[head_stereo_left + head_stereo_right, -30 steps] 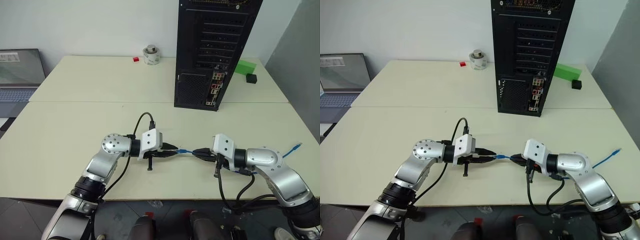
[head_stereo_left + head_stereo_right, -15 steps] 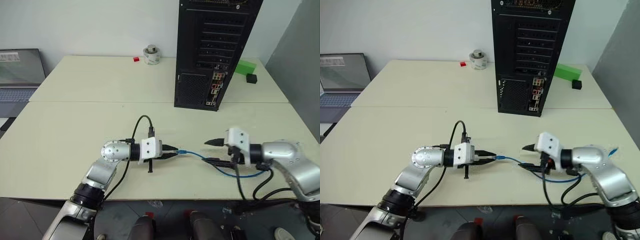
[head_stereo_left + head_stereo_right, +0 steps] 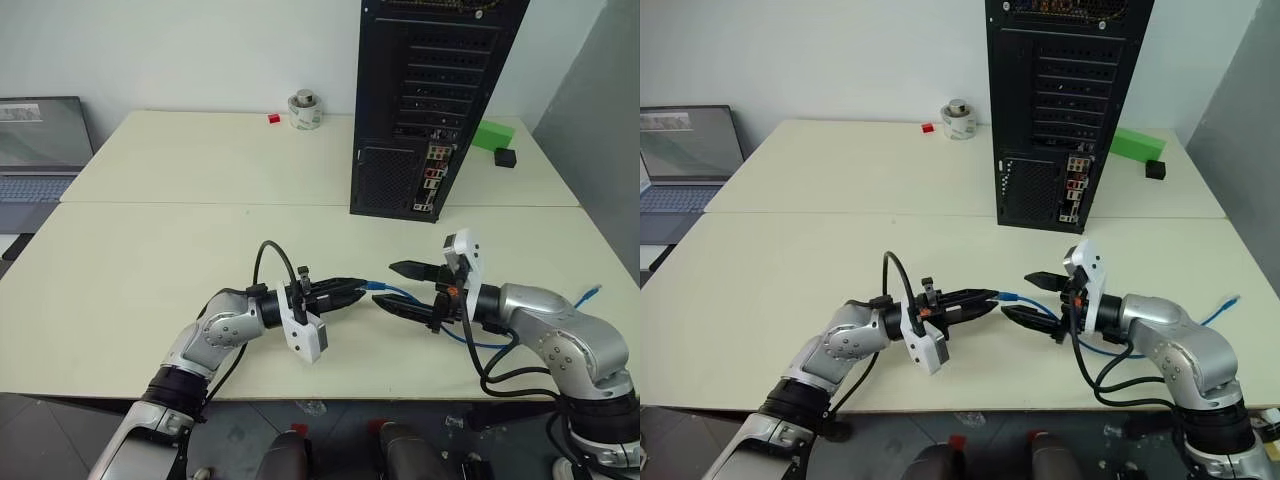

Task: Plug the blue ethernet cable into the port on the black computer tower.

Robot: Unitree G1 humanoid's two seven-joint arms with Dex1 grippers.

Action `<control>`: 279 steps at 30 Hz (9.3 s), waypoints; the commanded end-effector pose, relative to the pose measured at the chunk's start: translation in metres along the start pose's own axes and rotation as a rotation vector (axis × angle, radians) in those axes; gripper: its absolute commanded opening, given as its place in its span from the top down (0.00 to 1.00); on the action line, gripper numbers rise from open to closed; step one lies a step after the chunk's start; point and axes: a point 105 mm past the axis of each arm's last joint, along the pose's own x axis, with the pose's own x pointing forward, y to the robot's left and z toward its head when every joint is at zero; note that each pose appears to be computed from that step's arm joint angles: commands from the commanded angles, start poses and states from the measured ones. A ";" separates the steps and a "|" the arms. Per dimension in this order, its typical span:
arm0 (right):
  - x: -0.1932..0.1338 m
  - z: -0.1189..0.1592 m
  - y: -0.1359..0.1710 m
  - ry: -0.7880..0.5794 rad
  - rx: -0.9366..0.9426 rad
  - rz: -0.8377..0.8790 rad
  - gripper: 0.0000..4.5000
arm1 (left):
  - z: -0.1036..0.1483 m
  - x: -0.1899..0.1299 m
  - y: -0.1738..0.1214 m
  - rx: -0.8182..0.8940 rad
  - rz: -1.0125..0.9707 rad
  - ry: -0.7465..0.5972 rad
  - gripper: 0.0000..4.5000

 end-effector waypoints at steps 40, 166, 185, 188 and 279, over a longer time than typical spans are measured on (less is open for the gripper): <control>-0.017 0.041 -0.014 -0.112 -0.058 -0.065 0.90 | 0.002 -0.003 0.009 0.114 0.068 0.008 1.00; 0.048 -0.036 0.008 0.268 -0.613 0.053 0.98 | -0.042 -0.027 -0.018 -0.881 -0.305 0.212 0.00; 0.048 -0.029 0.015 0.247 -0.616 0.089 0.98 | -0.036 -0.023 -0.029 -0.869 -0.374 0.175 0.82; 0.048 -0.028 0.016 0.241 -0.617 0.091 0.98 | -0.036 -0.022 -0.029 -0.866 -0.376 0.176 0.93; 0.018 0.024 -0.019 -0.012 -0.030 -0.085 1.00 | -0.048 -0.017 0.023 -0.399 0.278 0.337 0.16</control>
